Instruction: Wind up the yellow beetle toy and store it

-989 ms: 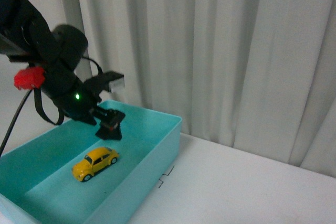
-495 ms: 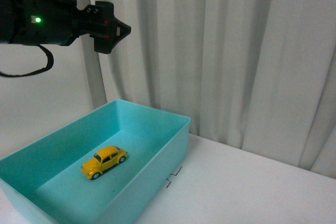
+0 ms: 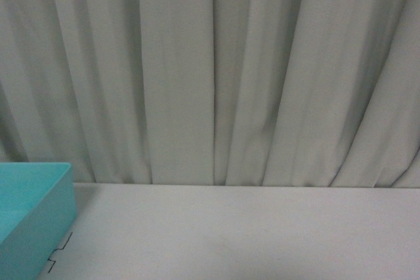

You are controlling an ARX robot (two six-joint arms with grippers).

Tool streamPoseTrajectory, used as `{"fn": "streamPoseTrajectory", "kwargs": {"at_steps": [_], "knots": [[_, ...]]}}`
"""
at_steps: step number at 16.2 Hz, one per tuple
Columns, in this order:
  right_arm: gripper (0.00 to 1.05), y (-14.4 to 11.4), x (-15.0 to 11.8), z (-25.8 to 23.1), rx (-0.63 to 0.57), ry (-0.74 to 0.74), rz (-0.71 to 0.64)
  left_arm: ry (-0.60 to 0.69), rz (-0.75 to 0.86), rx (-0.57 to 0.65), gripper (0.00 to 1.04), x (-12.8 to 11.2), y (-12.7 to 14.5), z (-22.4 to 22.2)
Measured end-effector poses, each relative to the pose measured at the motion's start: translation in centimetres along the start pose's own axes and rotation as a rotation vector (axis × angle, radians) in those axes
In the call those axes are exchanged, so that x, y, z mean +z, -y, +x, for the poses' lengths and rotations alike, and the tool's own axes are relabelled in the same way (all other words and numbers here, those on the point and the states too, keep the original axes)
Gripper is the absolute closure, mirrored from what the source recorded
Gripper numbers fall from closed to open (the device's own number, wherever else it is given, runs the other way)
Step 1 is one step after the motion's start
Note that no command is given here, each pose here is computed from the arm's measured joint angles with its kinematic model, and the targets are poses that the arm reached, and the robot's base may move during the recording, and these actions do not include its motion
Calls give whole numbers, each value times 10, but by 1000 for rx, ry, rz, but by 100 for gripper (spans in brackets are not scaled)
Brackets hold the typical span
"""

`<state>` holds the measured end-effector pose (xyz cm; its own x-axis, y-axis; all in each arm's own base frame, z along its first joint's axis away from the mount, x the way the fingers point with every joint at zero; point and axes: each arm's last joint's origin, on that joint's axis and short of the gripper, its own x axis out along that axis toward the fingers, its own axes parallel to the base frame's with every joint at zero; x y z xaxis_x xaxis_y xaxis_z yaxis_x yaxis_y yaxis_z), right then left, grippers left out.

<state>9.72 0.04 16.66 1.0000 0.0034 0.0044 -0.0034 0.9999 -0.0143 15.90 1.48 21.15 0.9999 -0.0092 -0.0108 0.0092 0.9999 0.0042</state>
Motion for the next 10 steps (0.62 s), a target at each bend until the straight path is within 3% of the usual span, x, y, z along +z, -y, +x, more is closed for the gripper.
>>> {"fn": "streamPoseTrajectory", "kwargs": {"at_steps": [4, 10], "knots": [[7, 0, 0, 0, 0, 0, 0, 5, 1, -6, 103, -17, 16, -16], [7, 0, 0, 0, 0, 0, 0, 6, 0, 11, 103, -32, 15, -33]]}}
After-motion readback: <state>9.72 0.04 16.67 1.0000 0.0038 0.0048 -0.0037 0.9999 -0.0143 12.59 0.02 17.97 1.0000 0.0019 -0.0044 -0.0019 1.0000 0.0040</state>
